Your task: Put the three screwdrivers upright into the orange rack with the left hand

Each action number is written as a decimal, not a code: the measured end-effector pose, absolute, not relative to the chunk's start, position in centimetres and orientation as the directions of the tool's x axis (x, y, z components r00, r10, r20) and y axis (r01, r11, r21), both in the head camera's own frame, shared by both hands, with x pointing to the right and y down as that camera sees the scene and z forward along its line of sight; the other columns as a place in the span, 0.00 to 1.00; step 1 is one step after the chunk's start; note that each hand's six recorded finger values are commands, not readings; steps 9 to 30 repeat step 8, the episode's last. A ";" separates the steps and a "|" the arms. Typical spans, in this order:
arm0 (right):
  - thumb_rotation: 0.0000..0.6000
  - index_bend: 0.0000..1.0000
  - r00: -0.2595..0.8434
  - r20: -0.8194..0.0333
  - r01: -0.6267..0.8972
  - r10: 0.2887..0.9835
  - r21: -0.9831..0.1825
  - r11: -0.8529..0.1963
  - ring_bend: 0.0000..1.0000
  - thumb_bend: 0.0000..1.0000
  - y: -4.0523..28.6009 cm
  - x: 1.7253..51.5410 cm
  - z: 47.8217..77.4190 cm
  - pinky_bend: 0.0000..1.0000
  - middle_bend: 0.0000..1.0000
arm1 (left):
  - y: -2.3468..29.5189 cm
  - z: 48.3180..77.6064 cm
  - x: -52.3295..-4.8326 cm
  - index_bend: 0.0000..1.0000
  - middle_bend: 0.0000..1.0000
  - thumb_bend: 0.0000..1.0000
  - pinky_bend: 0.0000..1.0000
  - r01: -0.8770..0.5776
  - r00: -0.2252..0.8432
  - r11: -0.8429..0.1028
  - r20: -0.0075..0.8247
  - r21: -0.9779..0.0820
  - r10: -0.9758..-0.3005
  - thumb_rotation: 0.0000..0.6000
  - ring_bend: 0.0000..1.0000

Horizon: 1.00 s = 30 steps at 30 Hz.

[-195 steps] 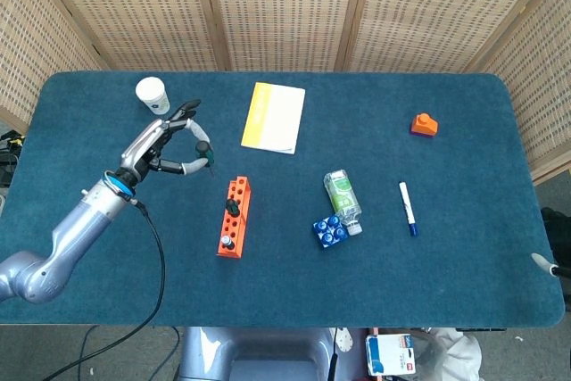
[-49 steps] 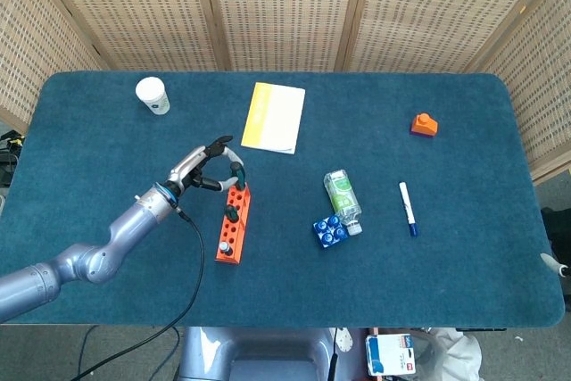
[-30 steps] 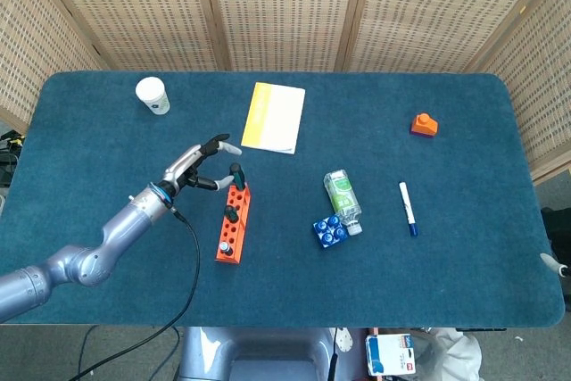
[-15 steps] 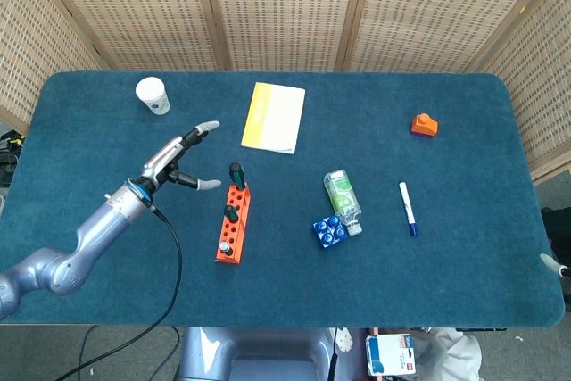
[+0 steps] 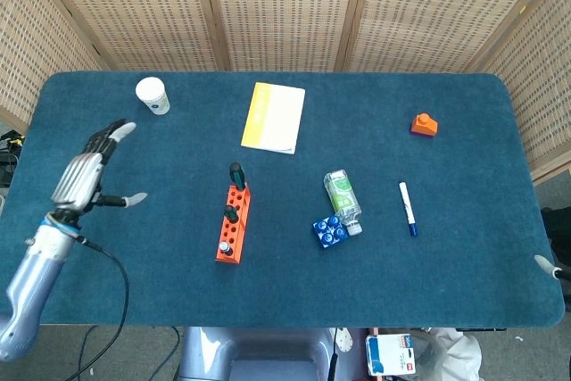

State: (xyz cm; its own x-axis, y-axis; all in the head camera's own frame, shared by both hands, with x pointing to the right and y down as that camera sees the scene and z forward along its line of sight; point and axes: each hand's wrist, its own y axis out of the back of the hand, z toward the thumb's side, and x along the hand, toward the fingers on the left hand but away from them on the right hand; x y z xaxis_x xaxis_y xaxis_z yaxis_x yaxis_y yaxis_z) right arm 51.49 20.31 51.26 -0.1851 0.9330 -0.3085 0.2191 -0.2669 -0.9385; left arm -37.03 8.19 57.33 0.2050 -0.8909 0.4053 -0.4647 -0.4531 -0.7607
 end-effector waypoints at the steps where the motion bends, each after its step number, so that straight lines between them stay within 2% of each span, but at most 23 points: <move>1: 1.00 0.00 -0.184 -0.304 0.214 0.935 -0.940 -0.264 0.00 0.00 20.3 51.4 51.2 0.00 0.00 | 9.3 57.0 -38.0 0.00 0.00 0.00 0.00 -0.455 0.181 -0.438 0.401 -0.775 -0.898 1.00 0.00; 6: 1.00 0.00 -0.178 -0.297 0.201 0.938 -0.944 -0.260 0.00 0.00 20.6 51.0 51.0 0.00 0.00 | 15.1 56.0 -42.3 0.00 0.00 0.00 0.00 -0.409 0.079 -0.403 0.408 -0.819 -0.909 1.00 0.00; 8: 1.00 0.00 -0.178 -0.296 0.199 0.938 -0.945 -0.261 0.00 0.00 20.7 51.0 51.0 0.00 0.00 | 16.4 55.5 -42.9 0.00 0.00 0.00 0.00 -0.402 0.069 -0.391 0.399 -0.828 -0.914 1.00 0.00; 30: 1.00 0.00 -0.178 -0.296 0.199 0.938 -0.945 -0.261 0.00 0.00 20.7 51.0 51.0 0.00 0.00 | 16.4 55.5 -42.9 0.00 0.00 0.00 0.00 -0.402 0.069 -0.391 0.399 -0.828 -0.914 1.00 0.00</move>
